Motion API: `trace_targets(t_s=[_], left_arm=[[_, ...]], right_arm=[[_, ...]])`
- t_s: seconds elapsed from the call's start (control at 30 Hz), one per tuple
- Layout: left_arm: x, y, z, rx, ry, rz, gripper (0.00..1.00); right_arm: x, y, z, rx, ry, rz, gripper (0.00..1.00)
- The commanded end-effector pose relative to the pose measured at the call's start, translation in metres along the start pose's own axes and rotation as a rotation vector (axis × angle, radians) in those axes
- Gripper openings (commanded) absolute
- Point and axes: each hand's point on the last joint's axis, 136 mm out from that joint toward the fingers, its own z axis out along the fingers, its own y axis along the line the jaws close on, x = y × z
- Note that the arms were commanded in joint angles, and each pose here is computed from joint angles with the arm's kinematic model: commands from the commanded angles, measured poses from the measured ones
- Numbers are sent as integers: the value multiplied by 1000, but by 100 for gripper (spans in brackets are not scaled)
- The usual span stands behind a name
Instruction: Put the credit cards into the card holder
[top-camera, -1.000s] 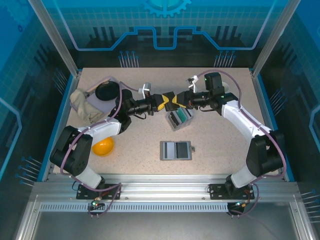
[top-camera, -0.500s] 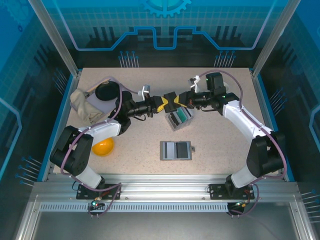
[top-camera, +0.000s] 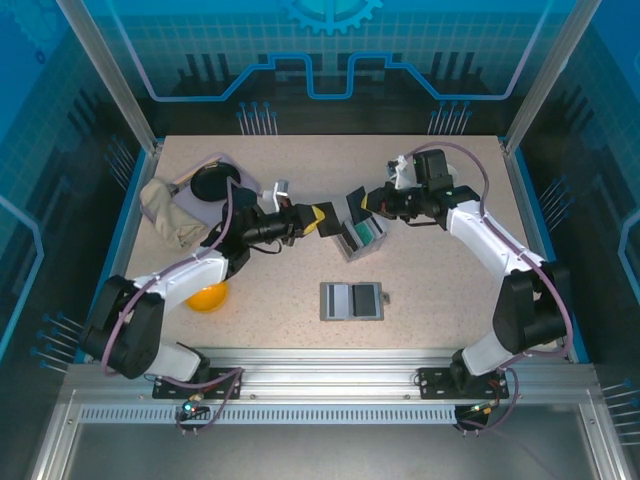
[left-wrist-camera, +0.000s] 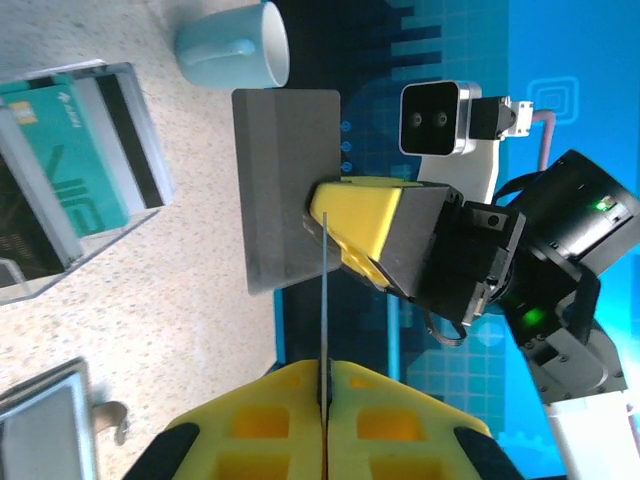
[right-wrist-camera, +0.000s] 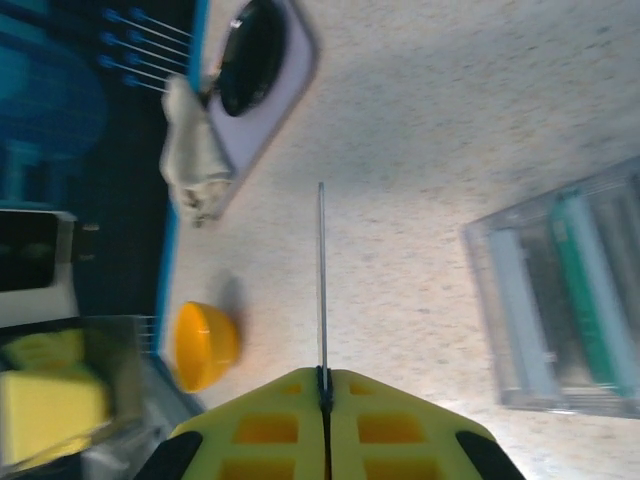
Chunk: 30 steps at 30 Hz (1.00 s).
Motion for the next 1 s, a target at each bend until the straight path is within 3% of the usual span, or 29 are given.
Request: trace_targets(t_s=[0.0,0.27,0.4,0.97], left_arm=[[4,43,-13,-161,-39,-14,6],[9,59,-28,-236,-77,-27,6],[10,59,-30,-242,-81,-23,6],[9,58,-25,-226,-68,-38,7]], right_arm=[[15,-21,21,194,75,-179,7],[35,-36,63,485,144,-493,5],[36,-41,72,546,152,-559,5],[46,-64,97,589,209,-572,10]])
